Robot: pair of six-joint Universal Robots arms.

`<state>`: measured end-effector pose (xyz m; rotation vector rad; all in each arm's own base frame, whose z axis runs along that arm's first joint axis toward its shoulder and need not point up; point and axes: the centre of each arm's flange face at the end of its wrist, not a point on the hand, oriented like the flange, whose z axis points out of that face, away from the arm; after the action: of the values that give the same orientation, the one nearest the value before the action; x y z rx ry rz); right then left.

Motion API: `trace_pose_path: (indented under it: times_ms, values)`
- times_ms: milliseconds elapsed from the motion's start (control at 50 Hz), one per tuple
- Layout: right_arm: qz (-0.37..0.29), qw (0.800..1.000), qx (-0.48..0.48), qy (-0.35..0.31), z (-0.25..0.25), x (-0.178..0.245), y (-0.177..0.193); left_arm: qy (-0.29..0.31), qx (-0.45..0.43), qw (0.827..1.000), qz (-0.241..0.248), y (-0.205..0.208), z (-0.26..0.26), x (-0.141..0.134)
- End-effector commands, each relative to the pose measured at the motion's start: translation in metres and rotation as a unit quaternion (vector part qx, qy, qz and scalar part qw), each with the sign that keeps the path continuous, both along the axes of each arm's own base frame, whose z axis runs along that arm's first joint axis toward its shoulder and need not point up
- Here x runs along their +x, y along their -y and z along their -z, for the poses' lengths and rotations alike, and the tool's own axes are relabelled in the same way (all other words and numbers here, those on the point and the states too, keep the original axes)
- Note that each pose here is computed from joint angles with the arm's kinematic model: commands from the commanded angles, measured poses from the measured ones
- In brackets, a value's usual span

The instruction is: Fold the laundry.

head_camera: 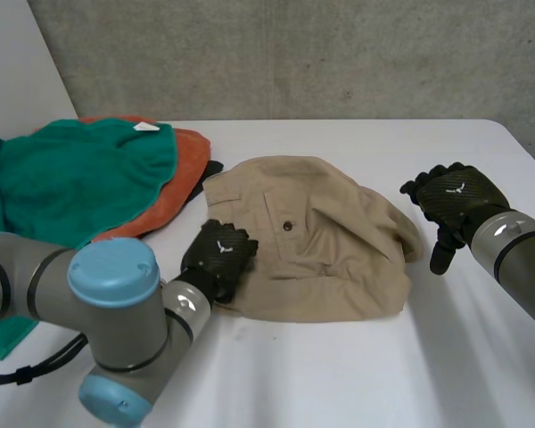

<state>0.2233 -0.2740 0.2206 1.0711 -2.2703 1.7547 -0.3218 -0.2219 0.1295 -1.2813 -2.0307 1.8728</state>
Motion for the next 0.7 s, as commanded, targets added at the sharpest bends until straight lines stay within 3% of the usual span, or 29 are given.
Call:
trace_pose_path:
  times_ms: [20,100,200,260,340,360,480,560,700]
  values:
    - [0.005,1.000,-0.019,0.005,-0.005,0.000,0.005,-0.081,-0.135,0.983,-0.092,0.053,-0.081,0.003]
    - [0.011,0.999,-0.035,0.008,-0.014,0.000,0.008,-0.158,-0.222,0.956,-0.108,0.065,-0.152,0.000]
    - [0.034,0.998,-0.052,0.025,-0.027,-0.003,0.013,-0.267,-0.267,0.924,-0.060,0.057,-0.219,-0.021]
    - [0.045,0.997,-0.055,0.042,-0.032,-0.004,0.012,-0.305,-0.259,0.916,-0.035,0.054,-0.232,-0.029]
    - [0.051,0.995,-0.054,0.061,-0.036,-0.005,0.009,-0.326,-0.204,0.923,0.009,0.053,-0.205,-0.055]
    - [0.052,0.995,-0.054,0.064,-0.037,-0.006,0.009,-0.330,-0.177,0.926,0.042,0.042,-0.190,-0.074]
    - [0.107,0.989,-0.058,0.081,-0.034,-0.032,0.025,-0.314,-0.074,0.936,0.142,0.008,-0.121,-0.122]
    - [0.125,0.987,-0.057,0.078,-0.031,-0.045,0.033,-0.312,-0.011,0.929,0.200,-0.021,-0.091,-0.143]
    - [0.087,0.992,-0.046,0.077,-0.027,-0.043,0.033,-0.319,-0.005,0.929,0.188,-0.027,-0.110,-0.134]
